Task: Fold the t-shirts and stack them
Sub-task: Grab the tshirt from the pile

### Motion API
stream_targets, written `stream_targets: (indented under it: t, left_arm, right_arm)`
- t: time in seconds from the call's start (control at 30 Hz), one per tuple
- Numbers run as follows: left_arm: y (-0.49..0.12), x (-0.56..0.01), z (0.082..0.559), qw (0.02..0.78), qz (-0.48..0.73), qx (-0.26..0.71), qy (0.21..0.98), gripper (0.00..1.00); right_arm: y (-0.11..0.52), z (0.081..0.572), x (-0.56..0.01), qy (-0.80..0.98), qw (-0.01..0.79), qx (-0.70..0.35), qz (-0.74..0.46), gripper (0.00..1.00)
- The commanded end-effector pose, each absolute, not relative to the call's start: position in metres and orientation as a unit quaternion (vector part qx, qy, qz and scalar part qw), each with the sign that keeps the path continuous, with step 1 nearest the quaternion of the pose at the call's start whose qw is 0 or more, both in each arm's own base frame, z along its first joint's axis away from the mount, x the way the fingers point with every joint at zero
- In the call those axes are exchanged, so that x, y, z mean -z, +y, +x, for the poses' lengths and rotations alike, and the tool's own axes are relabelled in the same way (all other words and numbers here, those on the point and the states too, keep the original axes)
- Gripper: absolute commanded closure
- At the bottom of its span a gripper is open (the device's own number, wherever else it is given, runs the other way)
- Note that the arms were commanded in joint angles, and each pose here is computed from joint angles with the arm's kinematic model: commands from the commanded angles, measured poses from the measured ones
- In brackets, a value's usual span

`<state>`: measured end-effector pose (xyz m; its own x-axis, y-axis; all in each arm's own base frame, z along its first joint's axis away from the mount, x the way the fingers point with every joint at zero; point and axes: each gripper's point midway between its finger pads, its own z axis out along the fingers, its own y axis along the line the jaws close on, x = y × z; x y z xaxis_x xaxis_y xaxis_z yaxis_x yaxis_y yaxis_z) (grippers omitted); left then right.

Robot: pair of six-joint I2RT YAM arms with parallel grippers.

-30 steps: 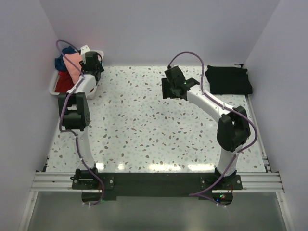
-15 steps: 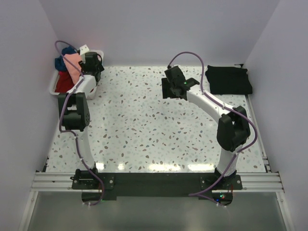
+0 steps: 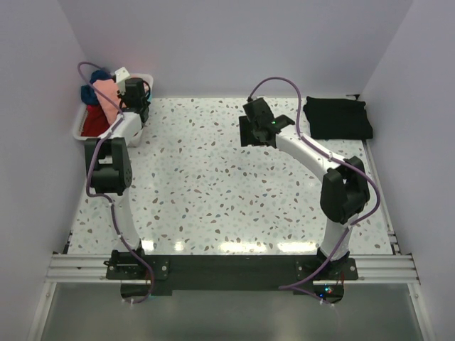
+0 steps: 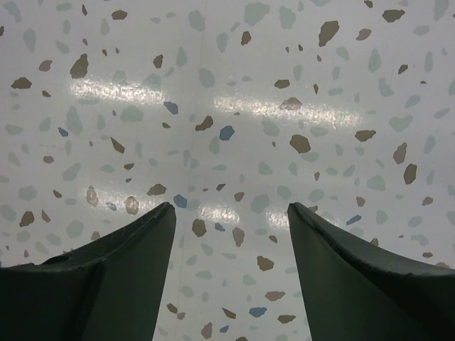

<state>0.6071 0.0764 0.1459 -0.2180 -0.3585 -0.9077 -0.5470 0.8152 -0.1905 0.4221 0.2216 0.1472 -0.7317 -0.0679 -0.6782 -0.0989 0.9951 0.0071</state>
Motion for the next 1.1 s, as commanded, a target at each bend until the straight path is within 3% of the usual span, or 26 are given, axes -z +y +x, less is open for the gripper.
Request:
stream_targets:
  t: [0.0, 0.07, 0.1, 0.23, 0.43, 0.57, 0.63, 0.73, 0.87, 1.07]
  left_arm:
    - [0.081, -0.175, 0.614, 0.584, -0.300, -0.073, 0.751, 0.69]
    - [0.080, -0.170, 0.617, 0.580, -0.295, -0.069, 0.756, 0.67]
    - [0.078, -0.168, 0.618, 0.579, -0.293, -0.064, 0.758, 0.56]
    - [0.074, -0.159, 0.621, 0.573, -0.290, -0.055, 0.765, 0.36]
    - [0.074, -0.147, 0.623, 0.565, -0.291, -0.054, 0.771, 0.38]
    - [0.076, -0.142, 0.623, 0.561, -0.295, -0.056, 0.771, 0.55]
    - [0.077, -0.142, 0.622, 0.562, -0.298, -0.059, 0.770, 0.58]
    - [0.077, -0.146, 0.620, 0.564, -0.300, -0.059, 0.768, 0.57]
    - [0.078, -0.152, 0.617, 0.567, -0.300, -0.059, 0.765, 0.44]
    - [0.081, -0.164, 0.611, 0.575, -0.301, -0.063, 0.758, 0.44]
  right_arm:
    - [0.224, 0.427, -0.160, 0.925, 0.376, -0.017, -0.047, 0.32]
    - [0.223, 0.428, -0.162, 0.925, 0.378, -0.018, -0.046, 0.32]
    - [0.223, 0.427, -0.162, 0.925, 0.376, -0.017, -0.047, 0.32]
    - [0.222, 0.427, -0.163, 0.925, 0.376, -0.016, -0.046, 0.32]
    - [0.219, 0.426, -0.164, 0.925, 0.377, -0.009, -0.047, 0.32]
    - [0.217, 0.425, -0.163, 0.925, 0.376, -0.004, -0.047, 0.32]
    - [0.217, 0.424, -0.162, 0.926, 0.374, -0.004, -0.047, 0.32]
    - [0.218, 0.423, -0.160, 0.927, 0.372, -0.005, -0.048, 0.33]
    - [0.218, 0.423, -0.160, 0.927, 0.372, -0.008, -0.045, 0.32]
    - [0.221, 0.423, -0.157, 0.928, 0.370, -0.014, -0.045, 0.33]
